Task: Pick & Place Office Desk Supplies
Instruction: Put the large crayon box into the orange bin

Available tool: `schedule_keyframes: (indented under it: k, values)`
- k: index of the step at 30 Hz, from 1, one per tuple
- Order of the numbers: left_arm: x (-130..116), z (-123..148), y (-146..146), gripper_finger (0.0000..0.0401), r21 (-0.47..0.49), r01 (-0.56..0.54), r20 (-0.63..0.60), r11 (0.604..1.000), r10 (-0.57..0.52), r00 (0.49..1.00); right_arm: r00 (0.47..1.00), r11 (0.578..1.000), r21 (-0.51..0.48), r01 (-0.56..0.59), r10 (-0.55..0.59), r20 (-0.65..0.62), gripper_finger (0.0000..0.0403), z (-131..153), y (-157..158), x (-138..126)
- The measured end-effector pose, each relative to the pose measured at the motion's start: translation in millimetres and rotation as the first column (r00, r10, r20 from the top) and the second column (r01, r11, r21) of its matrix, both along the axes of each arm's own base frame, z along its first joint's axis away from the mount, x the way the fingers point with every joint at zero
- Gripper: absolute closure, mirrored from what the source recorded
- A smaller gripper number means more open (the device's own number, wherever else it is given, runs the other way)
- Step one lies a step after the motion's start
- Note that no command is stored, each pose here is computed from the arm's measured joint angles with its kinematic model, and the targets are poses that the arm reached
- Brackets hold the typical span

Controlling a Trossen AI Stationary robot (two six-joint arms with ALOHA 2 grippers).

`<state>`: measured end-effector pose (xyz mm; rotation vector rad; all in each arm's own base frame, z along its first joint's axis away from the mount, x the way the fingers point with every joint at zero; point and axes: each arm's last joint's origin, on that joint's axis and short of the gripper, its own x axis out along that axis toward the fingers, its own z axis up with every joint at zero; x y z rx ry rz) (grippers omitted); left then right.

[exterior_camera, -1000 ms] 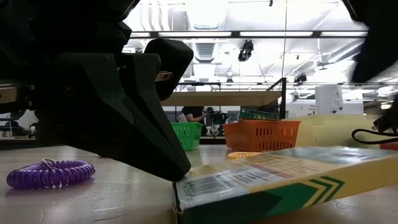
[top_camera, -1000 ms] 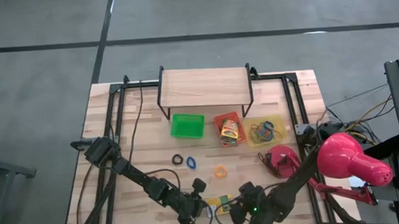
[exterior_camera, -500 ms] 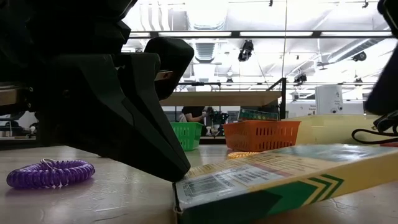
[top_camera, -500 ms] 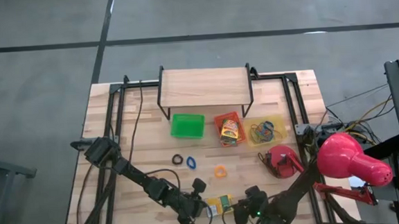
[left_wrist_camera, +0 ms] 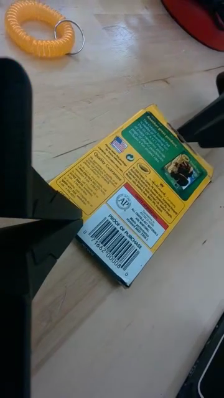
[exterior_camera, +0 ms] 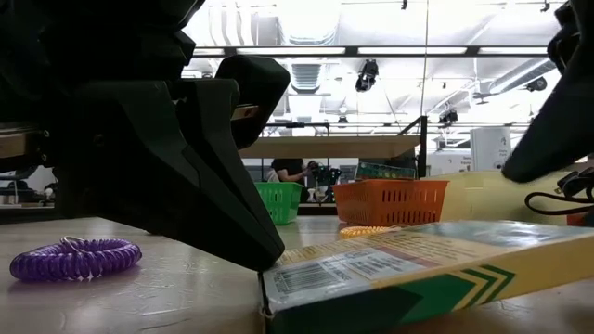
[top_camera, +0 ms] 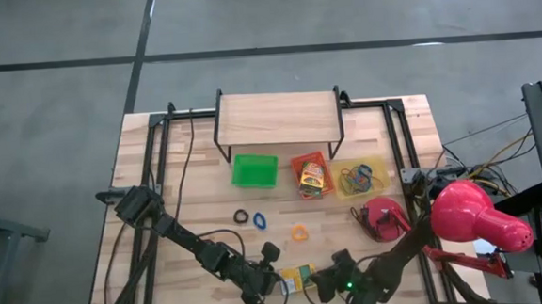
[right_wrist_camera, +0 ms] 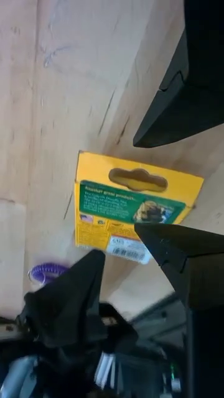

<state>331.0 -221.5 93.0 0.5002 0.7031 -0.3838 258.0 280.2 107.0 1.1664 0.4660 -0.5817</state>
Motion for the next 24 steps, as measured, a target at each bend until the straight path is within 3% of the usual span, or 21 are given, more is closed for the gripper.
schedule_keyframes:
  k: [11,24]
  values:
    - [0.0,0.0,0.0,0.0396,0.000,0.000,0.000,1.000,0.000,1.000,0.999,1.000,-0.006,-0.009,0.010,0.049,0.0197,-6.1,-5.4,-0.5]
    - [0.3,0.2,-0.2,0.0396,-0.005,0.000,0.006,1.000,0.000,1.000,0.994,0.990,-0.093,-0.102,0.105,0.025,0.0197,8.9,-10.1,31.7]
